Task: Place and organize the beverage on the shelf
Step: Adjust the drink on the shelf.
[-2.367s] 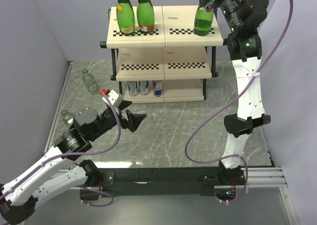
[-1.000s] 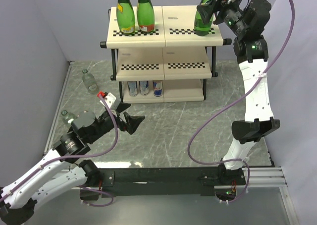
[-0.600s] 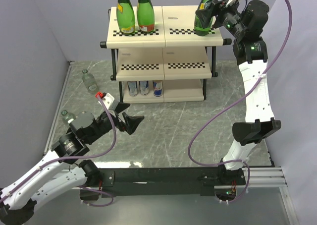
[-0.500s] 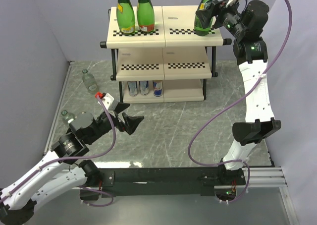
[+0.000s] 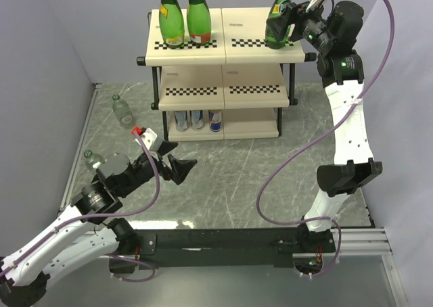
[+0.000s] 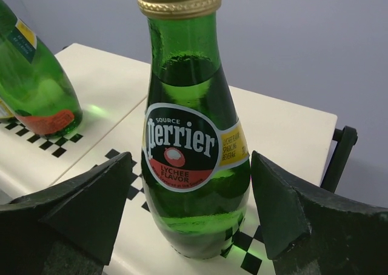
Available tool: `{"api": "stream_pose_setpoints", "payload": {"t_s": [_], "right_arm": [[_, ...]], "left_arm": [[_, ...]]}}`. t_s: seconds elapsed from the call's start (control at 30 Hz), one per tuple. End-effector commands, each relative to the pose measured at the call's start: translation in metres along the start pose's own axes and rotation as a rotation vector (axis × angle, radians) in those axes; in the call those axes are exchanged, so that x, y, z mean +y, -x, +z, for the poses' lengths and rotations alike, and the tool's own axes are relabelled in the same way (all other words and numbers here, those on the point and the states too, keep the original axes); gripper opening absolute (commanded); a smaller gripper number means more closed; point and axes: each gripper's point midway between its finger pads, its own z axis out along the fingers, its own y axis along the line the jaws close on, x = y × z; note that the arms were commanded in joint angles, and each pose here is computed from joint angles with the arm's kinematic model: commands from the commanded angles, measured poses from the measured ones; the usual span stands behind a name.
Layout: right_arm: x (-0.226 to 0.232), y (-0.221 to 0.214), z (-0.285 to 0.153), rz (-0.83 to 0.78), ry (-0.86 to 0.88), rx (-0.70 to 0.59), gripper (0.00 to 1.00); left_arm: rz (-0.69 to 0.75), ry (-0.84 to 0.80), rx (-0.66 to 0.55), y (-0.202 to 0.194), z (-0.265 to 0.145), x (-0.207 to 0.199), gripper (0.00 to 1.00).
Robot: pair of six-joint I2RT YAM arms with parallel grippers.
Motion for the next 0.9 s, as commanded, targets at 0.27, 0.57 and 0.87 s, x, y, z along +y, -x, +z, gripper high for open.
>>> {"api": "stream_pose_setpoints", "payload": {"t_s": [0.27,0.57,0.87], "right_arm": [[-0.001,0.001,0.004,-0.011,0.024,-0.001,0.74],[0.011,0.01,0.001,0.01,0.078,-0.025,0.54],[0.031,0.008,0.011,0.015,0.126,-0.036,0.49]], "left_arm": [[-0.014,-0.001,-0.048,0.012,-0.001,-0.001,0.95],[-0.012,-0.002,-0.049,0.012,-0.001,-0.001,0.95],[-0.014,-0.002,-0.044,0.012,-0.002,-0.001,0.95]]}}
